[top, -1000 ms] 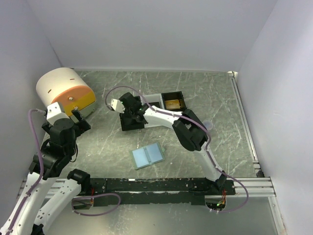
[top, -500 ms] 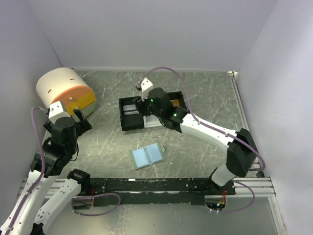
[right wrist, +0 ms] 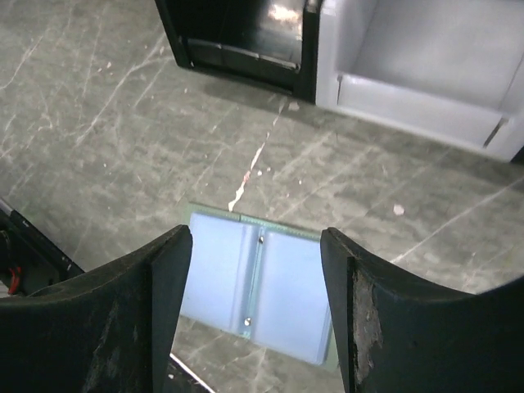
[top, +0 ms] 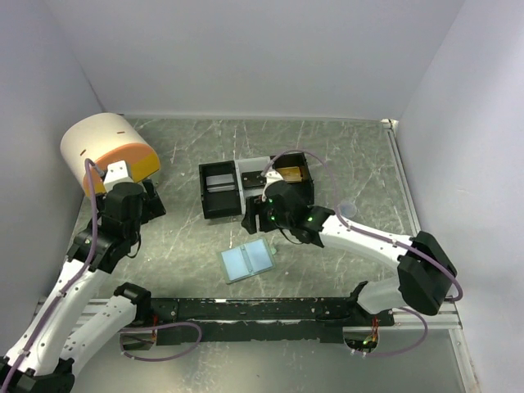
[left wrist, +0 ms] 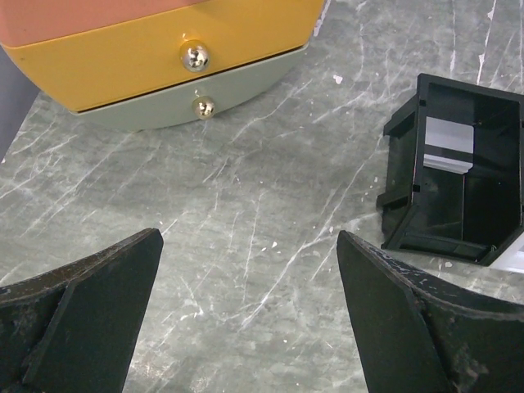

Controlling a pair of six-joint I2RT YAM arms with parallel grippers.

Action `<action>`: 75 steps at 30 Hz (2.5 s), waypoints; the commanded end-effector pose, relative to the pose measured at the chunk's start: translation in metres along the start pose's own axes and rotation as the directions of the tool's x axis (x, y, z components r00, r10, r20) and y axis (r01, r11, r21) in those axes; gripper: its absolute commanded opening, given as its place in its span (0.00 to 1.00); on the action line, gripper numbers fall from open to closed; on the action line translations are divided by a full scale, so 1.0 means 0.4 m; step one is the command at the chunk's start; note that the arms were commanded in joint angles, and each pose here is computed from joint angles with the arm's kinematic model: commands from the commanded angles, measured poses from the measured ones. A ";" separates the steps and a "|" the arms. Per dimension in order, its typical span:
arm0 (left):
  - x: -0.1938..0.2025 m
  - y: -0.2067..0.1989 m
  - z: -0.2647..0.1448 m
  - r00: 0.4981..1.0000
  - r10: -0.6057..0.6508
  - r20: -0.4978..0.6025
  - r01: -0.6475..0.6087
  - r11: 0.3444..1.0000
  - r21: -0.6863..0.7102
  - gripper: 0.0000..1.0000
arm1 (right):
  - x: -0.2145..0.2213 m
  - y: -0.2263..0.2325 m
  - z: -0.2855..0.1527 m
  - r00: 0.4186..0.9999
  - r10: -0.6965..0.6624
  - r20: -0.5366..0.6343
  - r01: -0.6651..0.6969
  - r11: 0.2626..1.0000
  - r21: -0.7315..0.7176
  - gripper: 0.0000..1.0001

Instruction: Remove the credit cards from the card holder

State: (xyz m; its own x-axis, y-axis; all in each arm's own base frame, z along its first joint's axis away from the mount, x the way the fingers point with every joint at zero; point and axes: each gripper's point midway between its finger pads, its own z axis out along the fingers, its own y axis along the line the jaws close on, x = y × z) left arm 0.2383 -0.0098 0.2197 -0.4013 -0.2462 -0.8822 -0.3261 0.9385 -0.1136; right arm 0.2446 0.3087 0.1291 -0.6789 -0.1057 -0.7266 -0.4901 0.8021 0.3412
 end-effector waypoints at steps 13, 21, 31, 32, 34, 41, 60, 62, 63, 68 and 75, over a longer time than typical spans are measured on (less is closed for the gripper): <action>-0.021 0.004 -0.010 0.999 -0.024 0.038 0.023 1.000 0.008 1.00 | 0.162 0.070 0.002 0.991 0.041 -0.129 -0.034 0.998 0.060 0.64; -0.018 0.007 -0.008 0.999 -0.019 0.027 0.019 1.000 -0.005 1.00 | 0.226 0.100 0.034 0.977 -0.048 -0.206 0.068 0.994 0.090 0.65; -0.026 0.009 -0.015 0.998 -0.030 0.047 0.029 1.000 0.003 1.00 | 0.271 0.150 0.092 0.950 -0.147 -0.276 0.186 0.975 0.125 0.69; -0.025 0.009 -0.014 0.999 -0.028 0.046 0.028 1.000 0.003 1.00 | 0.276 0.146 0.096 0.948 -0.148 -0.280 0.194 0.971 0.143 0.70; -0.025 0.009 -0.014 0.999 -0.029 0.044 0.028 1.000 0.003 1.00 | 0.281 0.141 0.100 0.947 -0.155 -0.283 0.208 0.963 0.169 0.71; -0.026 0.009 -0.015 0.999 -0.029 0.046 0.029 1.000 0.005 1.00 | 0.300 0.114 0.106 0.940 -0.162 -0.299 0.231 0.949 0.212 0.72; -0.026 0.009 -0.016 0.999 -0.029 0.046 0.028 1.000 0.006 1.00 | 0.401 0.091 0.141 0.909 -0.148 -0.390 0.235 0.954 0.186 0.47; -0.025 0.008 -0.016 0.999 -0.029 0.046 0.029 1.000 0.007 1.00 | 0.391 0.095 0.141 0.911 -0.149 -0.384 0.235 0.953 0.190 0.46; -0.026 0.008 -0.016 0.999 -0.030 0.046 0.029 1.000 0.007 1.00 | 0.385 0.098 0.141 0.914 -0.149 -0.378 0.234 0.954 0.188 0.45; -0.026 0.008 -0.016 0.999 -0.029 0.046 0.029 1.000 0.008 1.00 | 0.359 0.118 0.139 0.929 -0.132 -0.346 0.197 0.967 0.162 0.36; -0.026 0.009 -0.016 0.998 -0.030 0.046 0.029 1.000 0.006 1.00 | 0.308 0.152 0.128 0.949 -0.123 -0.289 0.165 0.978 0.128 0.25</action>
State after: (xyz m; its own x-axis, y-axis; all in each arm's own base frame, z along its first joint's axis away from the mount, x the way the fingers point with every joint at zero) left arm 0.2345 -0.0081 0.2260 -0.3756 -0.2569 -0.8904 -0.3235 0.9367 -0.1338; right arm 0.1599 0.3698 0.0204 -0.7368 -0.3964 -0.5478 -0.5283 0.8431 0.1006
